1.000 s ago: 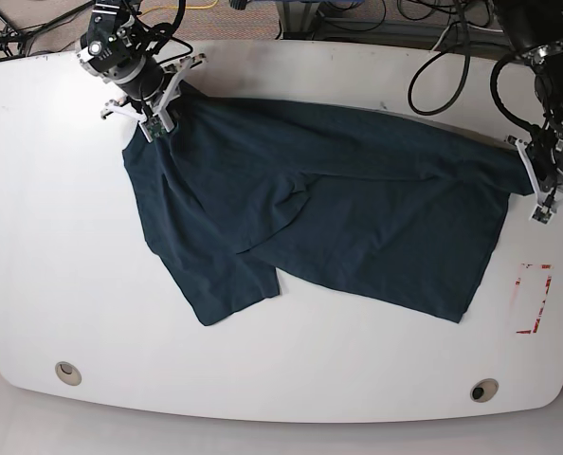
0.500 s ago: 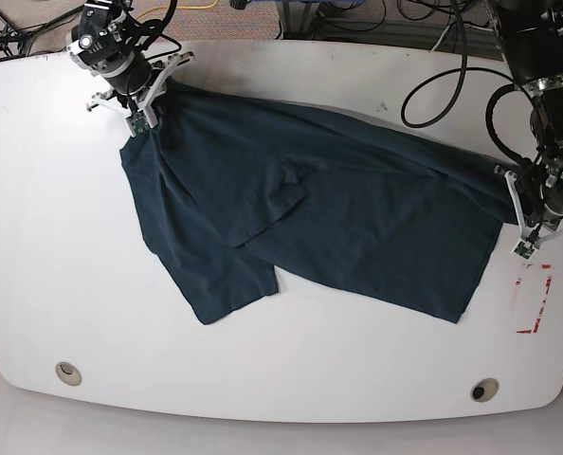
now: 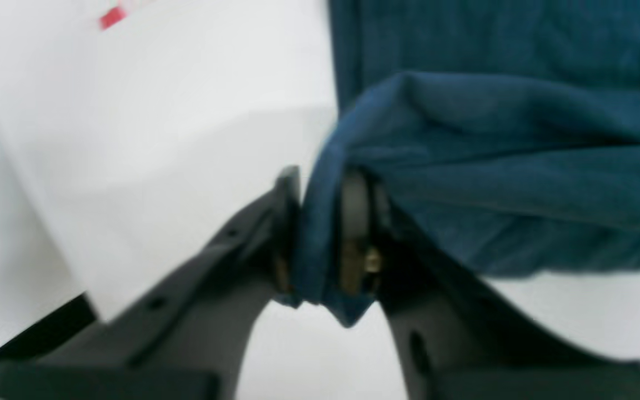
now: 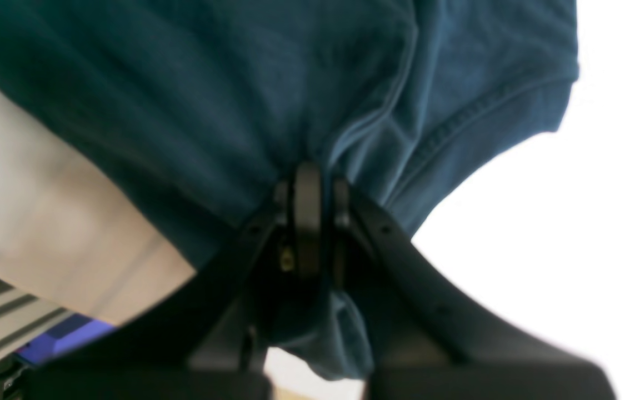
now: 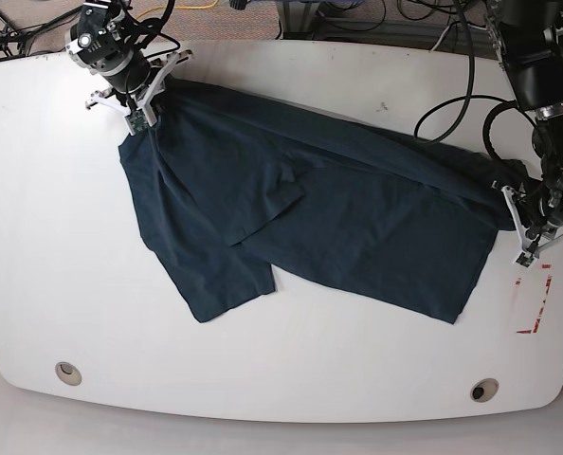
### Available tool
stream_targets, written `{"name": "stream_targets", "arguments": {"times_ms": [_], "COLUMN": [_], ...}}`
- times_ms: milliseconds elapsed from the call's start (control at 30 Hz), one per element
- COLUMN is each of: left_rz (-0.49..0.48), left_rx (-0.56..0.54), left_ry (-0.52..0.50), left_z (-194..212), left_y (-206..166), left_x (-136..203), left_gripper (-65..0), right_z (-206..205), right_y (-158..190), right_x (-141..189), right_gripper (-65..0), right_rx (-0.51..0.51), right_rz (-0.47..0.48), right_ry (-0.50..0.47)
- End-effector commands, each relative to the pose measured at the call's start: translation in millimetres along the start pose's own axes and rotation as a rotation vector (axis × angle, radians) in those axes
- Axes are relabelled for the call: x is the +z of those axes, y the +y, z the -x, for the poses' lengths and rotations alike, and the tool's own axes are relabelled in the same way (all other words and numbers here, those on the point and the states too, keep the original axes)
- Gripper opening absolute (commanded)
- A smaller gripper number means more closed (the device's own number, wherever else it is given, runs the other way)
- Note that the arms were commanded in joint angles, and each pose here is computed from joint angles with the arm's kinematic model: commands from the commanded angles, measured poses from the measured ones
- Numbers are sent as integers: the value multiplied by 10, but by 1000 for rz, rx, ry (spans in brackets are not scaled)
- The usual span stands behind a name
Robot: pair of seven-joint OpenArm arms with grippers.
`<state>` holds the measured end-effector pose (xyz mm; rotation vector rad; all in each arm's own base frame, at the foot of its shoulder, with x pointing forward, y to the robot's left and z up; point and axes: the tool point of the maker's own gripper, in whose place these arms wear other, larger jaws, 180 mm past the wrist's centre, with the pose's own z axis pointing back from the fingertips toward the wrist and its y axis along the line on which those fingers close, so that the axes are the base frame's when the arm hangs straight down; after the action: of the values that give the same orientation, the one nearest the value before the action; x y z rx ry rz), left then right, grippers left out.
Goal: Fold the T-shirt properly
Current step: 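Drag the left gripper's held corner along the shirt edge toward the hem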
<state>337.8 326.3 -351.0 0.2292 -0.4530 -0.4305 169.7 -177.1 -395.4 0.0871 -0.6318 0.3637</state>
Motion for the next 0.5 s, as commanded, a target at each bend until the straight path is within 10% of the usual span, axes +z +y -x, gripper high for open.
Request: {"name": "stream_targets", "arguments": {"times_ms": [0,467], "left_rz": [-34,74], "left_rx": [4,20], "left_ry": [-51,-131], "left_z": [-114,-226], "left_y": [163,-48], "left_x": [62,-270], "left_gripper": [-515,-511], "right_z": [-41,47], "right_y": [-59,-81], "right_x": [46,15], "right_gripper": [-650,-650], "right_rx": [2,-7], "right_rz": [17,18], "right_ry": [-24,2]}}
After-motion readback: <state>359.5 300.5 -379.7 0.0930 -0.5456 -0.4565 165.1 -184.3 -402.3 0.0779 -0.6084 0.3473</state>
